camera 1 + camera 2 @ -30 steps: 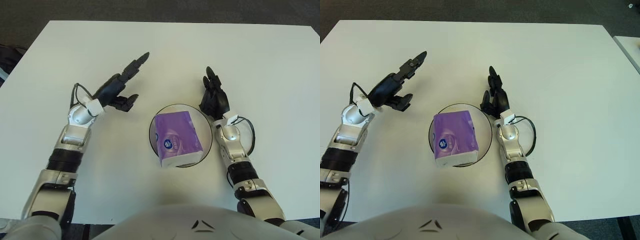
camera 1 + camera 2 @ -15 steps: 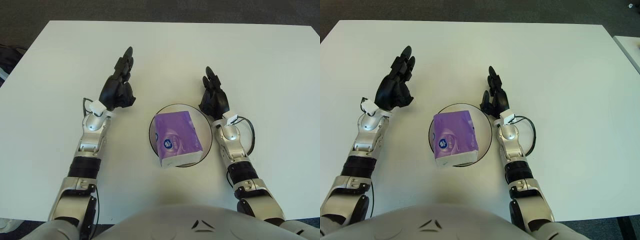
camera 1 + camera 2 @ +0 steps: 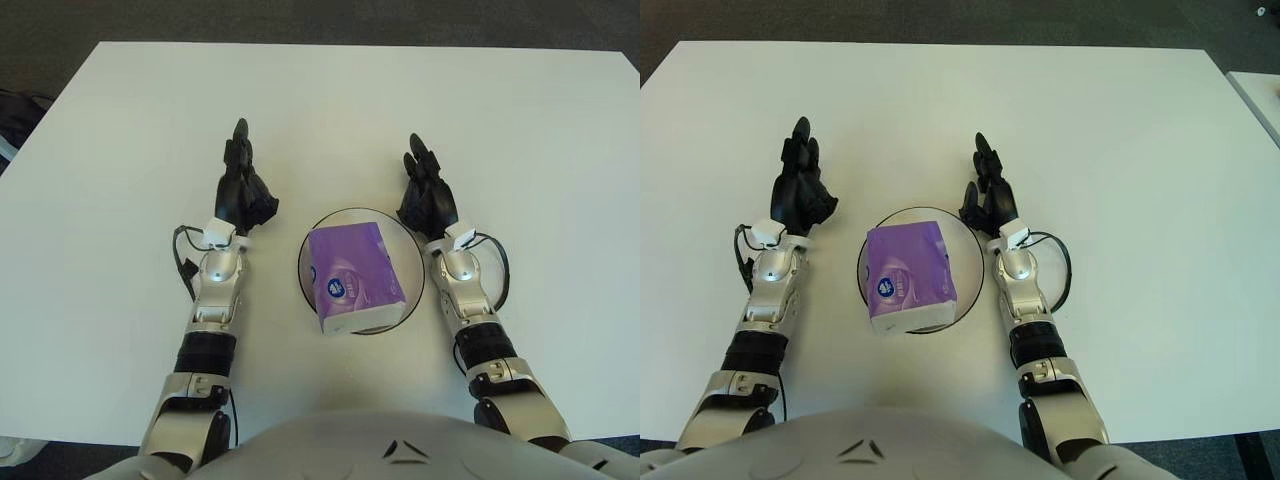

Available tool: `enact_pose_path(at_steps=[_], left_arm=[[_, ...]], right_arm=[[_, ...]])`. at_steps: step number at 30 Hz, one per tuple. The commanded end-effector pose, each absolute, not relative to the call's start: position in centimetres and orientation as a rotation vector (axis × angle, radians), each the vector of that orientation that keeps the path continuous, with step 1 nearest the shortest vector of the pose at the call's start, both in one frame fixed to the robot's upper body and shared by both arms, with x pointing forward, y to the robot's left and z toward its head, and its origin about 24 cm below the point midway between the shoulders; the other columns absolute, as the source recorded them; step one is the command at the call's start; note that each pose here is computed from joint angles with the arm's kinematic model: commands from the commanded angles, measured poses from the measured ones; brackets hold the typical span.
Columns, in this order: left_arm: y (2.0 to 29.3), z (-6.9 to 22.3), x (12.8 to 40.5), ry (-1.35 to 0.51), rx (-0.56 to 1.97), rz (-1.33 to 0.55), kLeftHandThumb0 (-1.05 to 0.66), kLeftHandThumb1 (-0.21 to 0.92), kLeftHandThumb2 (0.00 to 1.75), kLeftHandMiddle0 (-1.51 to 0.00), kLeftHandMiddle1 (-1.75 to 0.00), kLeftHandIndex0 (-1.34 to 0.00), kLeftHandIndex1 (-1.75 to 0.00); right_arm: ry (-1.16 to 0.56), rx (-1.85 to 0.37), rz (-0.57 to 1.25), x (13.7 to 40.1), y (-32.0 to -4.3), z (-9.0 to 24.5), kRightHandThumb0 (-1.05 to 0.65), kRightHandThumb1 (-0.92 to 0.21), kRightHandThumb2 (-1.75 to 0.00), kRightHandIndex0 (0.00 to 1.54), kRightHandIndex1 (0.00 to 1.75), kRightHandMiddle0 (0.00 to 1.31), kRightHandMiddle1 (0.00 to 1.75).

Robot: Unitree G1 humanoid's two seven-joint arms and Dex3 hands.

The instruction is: Put the tissue paper into the plate.

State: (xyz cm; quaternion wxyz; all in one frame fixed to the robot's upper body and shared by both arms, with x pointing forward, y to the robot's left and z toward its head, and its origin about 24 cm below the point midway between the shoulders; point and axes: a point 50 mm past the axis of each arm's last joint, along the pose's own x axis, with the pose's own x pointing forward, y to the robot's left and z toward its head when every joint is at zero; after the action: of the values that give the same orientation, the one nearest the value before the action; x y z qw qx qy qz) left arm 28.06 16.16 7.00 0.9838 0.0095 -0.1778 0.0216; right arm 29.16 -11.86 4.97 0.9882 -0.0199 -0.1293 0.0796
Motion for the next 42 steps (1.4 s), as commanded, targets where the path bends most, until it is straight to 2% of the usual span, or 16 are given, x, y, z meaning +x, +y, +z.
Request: enact_pose_path(at_steps=[1,16,24,42], left_arm=[[17.3,3.7,26.9,-0.239,0.025,0.133,-0.88,0.92,1.16,-0.08,-0.03,0.0,-0.31],[17.6,2.9,27.1,-0.205,0.063,0.187,-0.86,0.92,1.13,-0.08,-0.02,0.0,-0.33],[18.3,2.6,26.9,-0.195,0.122,0.218,-0.88,0.92,1.15,-0.06,0.0,0.0,-0.28],[19.2,2.3,26.7,-0.167,0.204,0.201,-0.9,0.92,1.19,-0.04,0.0,0.0,-0.27]], right_arm=[[0.296,-0.016,0.127,21.6,-12.9,-6.6,-0.86,-0.92,-1.06,0.0,0.0,0.0,0.1],[0.303,0.012,0.125,21.5,-13.1,-6.8,-0.87,-0.92,-1.08,0.0,0.0,0.0,0.08],[0.304,0.01,0.127,21.5,-13.0,-6.7,-0.85,-0.92,-1.08,0.0,0.0,0.0,0.08],[0.305,0.016,0.125,21.5,-12.7,-6.7,-0.86,-0.92,-1.1,0.0,0.0,0.0,0.1]])
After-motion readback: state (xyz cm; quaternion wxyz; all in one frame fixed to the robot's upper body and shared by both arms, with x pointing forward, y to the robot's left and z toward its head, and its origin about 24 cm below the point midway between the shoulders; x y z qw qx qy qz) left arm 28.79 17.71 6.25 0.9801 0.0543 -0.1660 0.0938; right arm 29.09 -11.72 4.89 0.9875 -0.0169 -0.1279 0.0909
